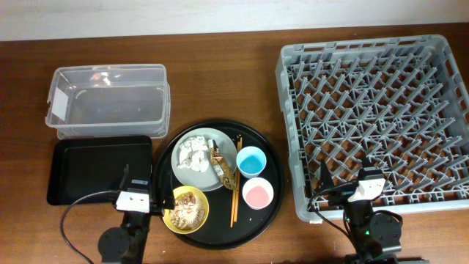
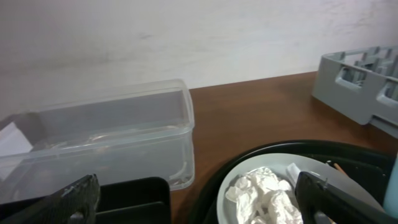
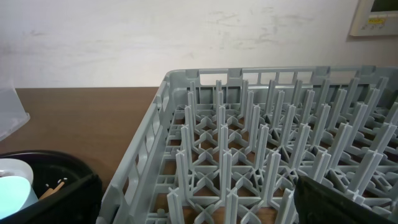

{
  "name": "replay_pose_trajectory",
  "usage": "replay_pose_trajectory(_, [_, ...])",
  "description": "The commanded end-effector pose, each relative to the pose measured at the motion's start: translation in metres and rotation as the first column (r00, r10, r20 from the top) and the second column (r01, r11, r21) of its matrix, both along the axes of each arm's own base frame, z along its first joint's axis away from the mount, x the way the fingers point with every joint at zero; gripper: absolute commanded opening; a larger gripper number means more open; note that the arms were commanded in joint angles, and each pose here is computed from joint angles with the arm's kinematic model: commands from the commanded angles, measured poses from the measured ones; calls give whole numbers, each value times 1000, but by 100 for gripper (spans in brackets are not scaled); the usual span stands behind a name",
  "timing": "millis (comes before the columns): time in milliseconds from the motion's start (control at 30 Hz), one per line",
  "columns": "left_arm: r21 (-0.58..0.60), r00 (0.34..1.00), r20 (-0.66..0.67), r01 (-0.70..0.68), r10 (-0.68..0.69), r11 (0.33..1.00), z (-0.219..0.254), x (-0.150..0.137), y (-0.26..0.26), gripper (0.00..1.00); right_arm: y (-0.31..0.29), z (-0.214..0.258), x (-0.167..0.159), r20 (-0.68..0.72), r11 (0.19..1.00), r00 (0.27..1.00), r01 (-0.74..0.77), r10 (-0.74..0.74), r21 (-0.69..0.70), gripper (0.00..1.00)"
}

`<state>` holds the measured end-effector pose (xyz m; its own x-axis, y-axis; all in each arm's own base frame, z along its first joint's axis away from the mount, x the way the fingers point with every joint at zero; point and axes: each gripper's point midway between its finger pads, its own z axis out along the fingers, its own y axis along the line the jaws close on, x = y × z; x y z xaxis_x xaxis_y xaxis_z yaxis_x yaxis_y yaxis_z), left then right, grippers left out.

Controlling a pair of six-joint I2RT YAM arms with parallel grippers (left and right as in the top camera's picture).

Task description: Sort waste into correct bins and load items into the dishwasher rack

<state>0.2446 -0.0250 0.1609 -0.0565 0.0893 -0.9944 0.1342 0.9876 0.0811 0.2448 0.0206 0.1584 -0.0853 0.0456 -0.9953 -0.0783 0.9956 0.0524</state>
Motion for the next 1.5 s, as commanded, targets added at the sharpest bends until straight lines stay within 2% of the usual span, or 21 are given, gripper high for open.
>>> replay_pose_trajectory(0, [24, 999, -7, -52, 52, 998, -4, 1, 9, 99, 0, -3, 0, -4, 1000, 1000, 4, -4, 6, 98])
replay_pose_trajectory(267, [23, 999, -2, -39, 39, 999, -3, 1, 7, 99, 0, -3, 0, -5, 1000, 1000, 4, -4, 6, 99])
replay_pose_trajectory(367, [-5, 997, 70, -15, 16, 1000, 16, 1, 2, 99, 4, -4, 0, -7, 1000, 1000, -20, 20, 11, 99])
replay_pose_trajectory(500, [-143, 1000, -1, -20, 20, 989, 6, 0, 2, 99, 5, -5, 0, -26, 1000, 999, -26, 26, 13, 99])
replay_pose_trajectory(600, [-147, 996, -84, -26, 14, 989, 1, -7, 1, 99, 5, -18, -2, -125, 1000, 992, -23, 24, 13, 99])
replay_pose_trajectory(767, [-140, 981, -194, -41, 13, 989, 17, -12, 1, 99, 6, 2, 6, -295, 1000, 955, -22, 21, 0, 99])
replay_pose_trajectory(933, [-133, 913, -409, -40, -18, 990, 31, -2, -5, 99, 6, 28, 13, -522, 1000, 853, -25, 12, -17, 99])
replay_pose_trajectory(1000, [-143, 854, -518, -23, -55, 989, 39, 6, -13, 99, 6, 33, 8, -609, 999, 793, -26, 6, -25, 99])
replay_pose_trajectory(1100, [-164, 697, -710, -18, -105, 986, 38, 11, -22, 99, 5, 37, 1, -702, 999, 713, -30, -1, -33, 99])
replay_pose_trajectory(1167, [-162, 599, -794, -34, -110, 986, 39, 11, -24, 99, 5, 37, -2, -728, 999, 686, -31, -4, -35, 99])
replay_pose_trajectory(1267, [-191, 549, -823, -24, -147, 981, 33, 19, -31, 99, 5, 36, -3, -730, 999, 683, -34, 1, -31, 99])
replay_pose_trajectory(1300, [-226, 554, -811, -1, -188, 974, 34, 24, -38, 99, 5, 36, -3, -730, 999, 683, -34, 1, -31, 99])
replay_pose_trajectory(1333, [-278, 568, -784, 40, -251, 960, 39, 33, -49, 97, 6, 36, -3, -730, 999, 683, -34, 1, -31, 99])
replay_pose_trajectory(1367, [-338, 582, -744, 94, -327, 936, 45, 43, -62, 90, 6, 36, -3, -730, 999, 683, -34, 1, -31, 98])
replay_pose_trajectory(1400, [-374, 582, -722, 125, -373, 919, 46, 53, -73, 90, 6, 36, -3, -730, 999, 683, -34, 1, -31, 99])
replay_pose_trajectory(1467, [-405, 541, -741, 113, -398, 907, 31, 64, -91, 90, 6, 36, -3, -730, 999, 683, -34, 1, -31, 99])
